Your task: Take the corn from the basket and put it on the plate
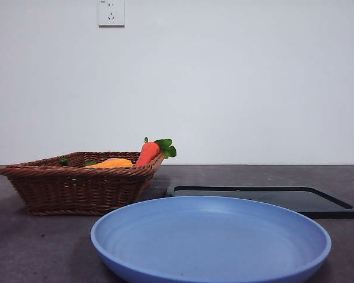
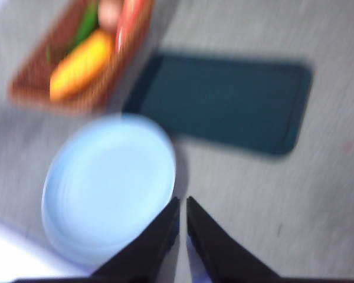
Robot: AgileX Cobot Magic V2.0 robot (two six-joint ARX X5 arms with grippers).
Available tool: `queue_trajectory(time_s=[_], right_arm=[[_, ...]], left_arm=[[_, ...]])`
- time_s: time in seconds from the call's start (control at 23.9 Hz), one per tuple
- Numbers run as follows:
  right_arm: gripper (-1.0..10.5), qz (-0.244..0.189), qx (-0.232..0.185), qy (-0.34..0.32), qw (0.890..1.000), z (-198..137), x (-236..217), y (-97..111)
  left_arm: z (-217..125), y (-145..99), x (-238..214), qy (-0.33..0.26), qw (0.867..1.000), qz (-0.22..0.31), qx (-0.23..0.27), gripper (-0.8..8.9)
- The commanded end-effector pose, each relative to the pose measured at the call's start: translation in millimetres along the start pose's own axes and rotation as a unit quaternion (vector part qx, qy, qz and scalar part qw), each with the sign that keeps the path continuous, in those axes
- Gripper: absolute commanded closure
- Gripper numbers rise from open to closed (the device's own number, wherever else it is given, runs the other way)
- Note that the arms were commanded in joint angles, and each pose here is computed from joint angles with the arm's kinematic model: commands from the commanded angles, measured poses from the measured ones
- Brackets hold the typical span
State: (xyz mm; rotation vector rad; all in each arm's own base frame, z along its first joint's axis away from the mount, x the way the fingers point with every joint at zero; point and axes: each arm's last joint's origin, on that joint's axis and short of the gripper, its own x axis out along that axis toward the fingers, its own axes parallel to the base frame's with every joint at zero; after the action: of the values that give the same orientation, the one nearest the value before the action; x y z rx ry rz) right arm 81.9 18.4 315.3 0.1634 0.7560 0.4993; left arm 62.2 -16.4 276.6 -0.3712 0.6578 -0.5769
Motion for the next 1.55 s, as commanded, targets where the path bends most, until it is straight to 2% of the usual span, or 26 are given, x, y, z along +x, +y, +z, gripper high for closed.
queue_trajectory(time_s=[0.04, 0.13, 0.34, 0.54, 0.63, 1.13, 1.55], right_arm=[[9.4, 0.013, -0.03, 0.031, 0.999, 0.4, 1.7, 1.8], [9.4, 0.022, -0.032, 0.052, 0.998, -1.1, 4.4, 2.7], [9.4, 0.031, -0.039, 0.059, 0.997, -1.5, 5.5, 4.7], [6.9, 0.031, -0.033, 0.059, 0.997, -1.3, 5.8, 4.6], [6.5, 0.031, -0.031, 0.059, 0.997, -1.2, 5.9, 4.5], [6.5, 0.04, 0.0, 0.081, 0.996, 12.5, 25.7, -1.0], [6.5, 0.059, 0.005, 0.155, 0.986, 35.5, 90.8, -9.5]], left_arm=[[0.8, -3.4, -1.5, 0.049, 0.998, -0.008, 0.039, 8.07], [0.5, -3.6, 0.0, 0.068, 0.997, -0.013, 0.039, 8.07], [0.8, -3.7, 0.4, 0.069, 0.997, -0.015, 0.041, 7.84], [1.0, -3.8, 0.4, 0.068, 0.997, -0.015, 0.036, 4.65], [1.0, -3.8, 0.4, 0.068, 0.997, -0.015, 0.036, 3.95], [2.7, -3.9, 0.6, 0.061, 0.998, -0.015, 0.032, 3.84], [3.1, -4.0, 0.7, 0.059, 0.998, -0.015, 0.032, 3.84]])
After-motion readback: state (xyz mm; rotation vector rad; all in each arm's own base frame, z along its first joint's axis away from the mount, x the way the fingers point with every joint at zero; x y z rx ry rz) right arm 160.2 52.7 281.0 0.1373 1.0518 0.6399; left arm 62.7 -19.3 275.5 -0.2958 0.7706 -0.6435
